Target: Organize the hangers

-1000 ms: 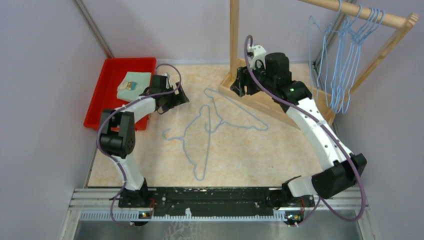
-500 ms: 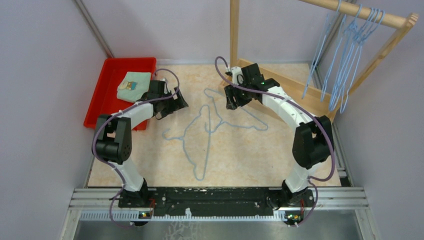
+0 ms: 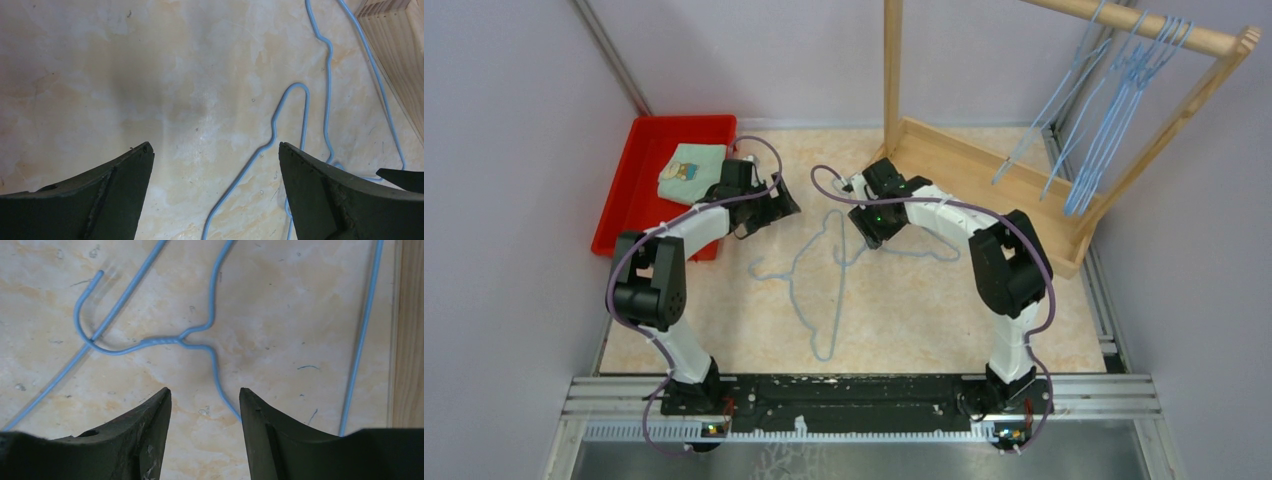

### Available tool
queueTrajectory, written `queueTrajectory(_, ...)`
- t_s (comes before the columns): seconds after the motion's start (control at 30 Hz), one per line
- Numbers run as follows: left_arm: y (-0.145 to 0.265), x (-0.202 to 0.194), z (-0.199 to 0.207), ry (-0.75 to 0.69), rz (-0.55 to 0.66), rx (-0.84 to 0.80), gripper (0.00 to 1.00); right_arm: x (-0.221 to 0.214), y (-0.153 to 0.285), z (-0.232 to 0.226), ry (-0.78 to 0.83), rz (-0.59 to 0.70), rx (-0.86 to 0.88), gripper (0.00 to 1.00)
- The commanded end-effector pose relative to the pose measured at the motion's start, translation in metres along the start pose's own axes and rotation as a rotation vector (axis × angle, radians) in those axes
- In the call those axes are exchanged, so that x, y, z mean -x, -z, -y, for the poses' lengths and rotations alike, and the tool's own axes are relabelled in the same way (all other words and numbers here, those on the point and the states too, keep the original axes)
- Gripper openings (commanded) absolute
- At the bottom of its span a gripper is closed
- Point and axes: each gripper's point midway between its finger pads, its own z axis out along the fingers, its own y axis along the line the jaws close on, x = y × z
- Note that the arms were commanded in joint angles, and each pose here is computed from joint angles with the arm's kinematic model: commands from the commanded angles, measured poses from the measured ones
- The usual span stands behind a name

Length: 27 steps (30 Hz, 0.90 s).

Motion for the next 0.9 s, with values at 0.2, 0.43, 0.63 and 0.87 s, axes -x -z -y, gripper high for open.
queueTrajectory(0.2, 0.01, -0.001, -0.003, 0.02, 0.009, 0.0, 1.0, -0.013, -0.027, 0.023, 0.014, -0.045, -0.105, 0.5)
queueTrajectory(0.43, 0.009, 0.0, -0.01, 0.035, 0.007, 0.009, 1.0, -0.029, -0.04, 0.023, -0.012, -0.073, -0.105, 0.46)
queueTrajectory(0.63, 0.011, -0.002, -0.015, 0.045, 0.005, 0.017, 1.0, -0.05, -0.05, 0.015, -0.032, -0.117, -0.064, 0.14)
queueTrajectory(0.87, 0.019, 0.002, -0.014, 0.048, 0.018, 0.009, 1.0, -0.033, -0.041, 0.003, -0.078, -0.05, -0.003, 0.0)
